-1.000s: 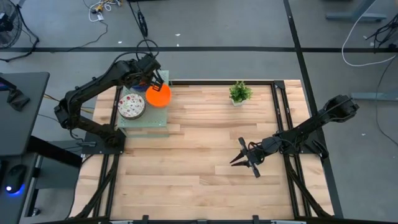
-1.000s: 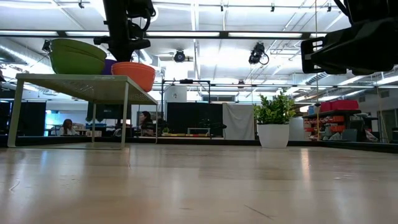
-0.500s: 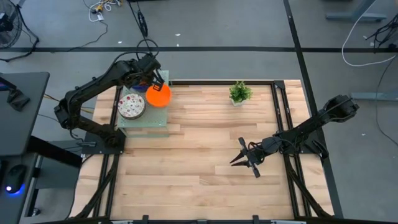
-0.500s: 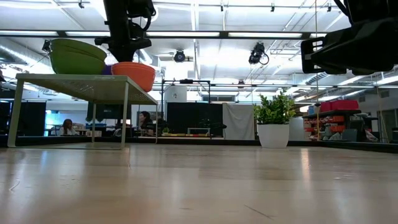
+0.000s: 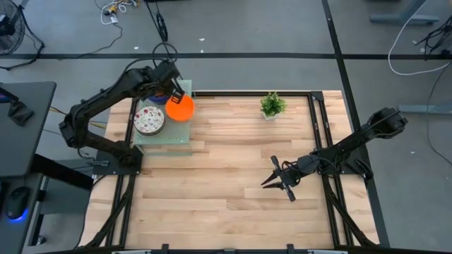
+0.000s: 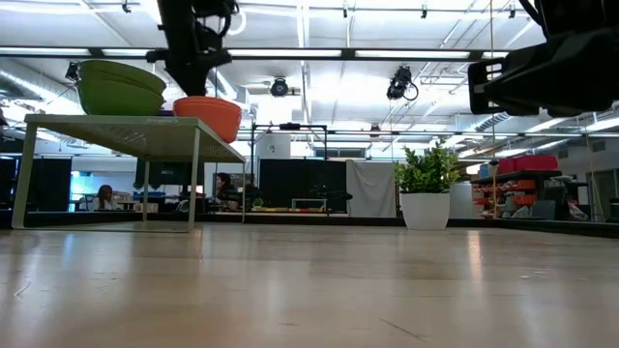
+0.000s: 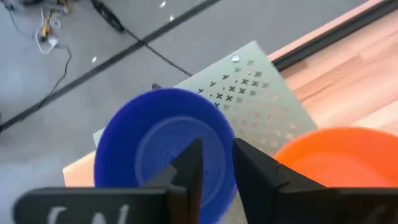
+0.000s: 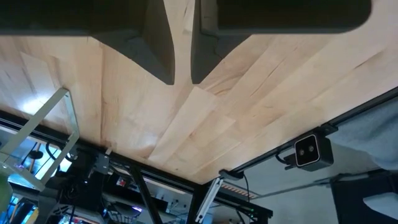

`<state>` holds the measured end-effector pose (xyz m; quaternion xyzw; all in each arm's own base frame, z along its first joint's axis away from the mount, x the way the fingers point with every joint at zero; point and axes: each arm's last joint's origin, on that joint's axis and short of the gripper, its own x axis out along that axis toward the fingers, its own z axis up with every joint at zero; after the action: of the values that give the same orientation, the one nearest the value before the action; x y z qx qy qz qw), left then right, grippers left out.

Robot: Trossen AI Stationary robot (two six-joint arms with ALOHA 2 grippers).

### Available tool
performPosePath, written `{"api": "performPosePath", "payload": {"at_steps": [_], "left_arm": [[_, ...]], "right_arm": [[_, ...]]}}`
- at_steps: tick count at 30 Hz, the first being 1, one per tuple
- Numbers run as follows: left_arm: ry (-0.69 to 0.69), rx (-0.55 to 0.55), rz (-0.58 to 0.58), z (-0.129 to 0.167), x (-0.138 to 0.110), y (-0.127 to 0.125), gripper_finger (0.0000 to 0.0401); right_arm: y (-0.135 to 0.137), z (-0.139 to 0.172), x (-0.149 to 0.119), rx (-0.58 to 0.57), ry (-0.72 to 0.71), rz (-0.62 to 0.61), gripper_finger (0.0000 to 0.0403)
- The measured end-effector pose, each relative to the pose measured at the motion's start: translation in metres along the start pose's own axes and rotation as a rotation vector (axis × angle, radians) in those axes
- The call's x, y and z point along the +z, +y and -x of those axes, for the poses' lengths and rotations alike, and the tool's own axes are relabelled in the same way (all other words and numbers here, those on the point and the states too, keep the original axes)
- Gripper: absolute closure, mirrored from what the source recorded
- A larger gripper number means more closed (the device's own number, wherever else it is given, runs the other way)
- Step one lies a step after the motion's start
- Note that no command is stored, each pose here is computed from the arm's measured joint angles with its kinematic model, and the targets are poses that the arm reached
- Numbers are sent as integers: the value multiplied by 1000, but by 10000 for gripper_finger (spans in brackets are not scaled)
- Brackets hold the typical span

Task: Pick & Place Mini bowls
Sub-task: Adjust the stack of white bowls on the shelf

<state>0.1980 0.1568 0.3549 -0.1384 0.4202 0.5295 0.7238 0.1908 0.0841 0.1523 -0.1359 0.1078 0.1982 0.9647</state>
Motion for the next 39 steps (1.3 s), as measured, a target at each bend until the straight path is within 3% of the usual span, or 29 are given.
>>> {"api": "performPosePath", "payload": {"at_steps": [5, 9, 13, 16, 20, 23, 26, 31, 39], "left_arm": [[-125, -35, -45, 40, -12, 2, 354], [-260, -139, -90, 77, -35, 1, 385], [-390, -355, -57, 99, -68, -10, 397], [-501, -575, -59, 109, -93, -33, 394], [-676, -848, -122, 128, -126, -75, 395], [-762, -960, -215, 139, -155, -101, 397], [-757, -971, -390, 134, -190, -116, 393], [-690, -930, -283, 112, -215, -106, 397], [-740, -997, -133, 89, -214, -53, 398]], "right_arm": [[1, 0, -3, 7, 31, -3, 348], [1, 0, -5, 11, 55, -35, 348], [1, 0, -5, 11, 56, -46, 348], [1, 0, -4, 9, 44, -46, 348], [0, 0, -2, 3, 17, -43, 348], [0, 0, 1, -3, -14, -45, 348], [-1, 0, 2, -5, -23, -46, 348], [-1, 0, 3, -6, -29, -47, 348], [-2, 0, 4, -12, -45, -46, 348]]}}
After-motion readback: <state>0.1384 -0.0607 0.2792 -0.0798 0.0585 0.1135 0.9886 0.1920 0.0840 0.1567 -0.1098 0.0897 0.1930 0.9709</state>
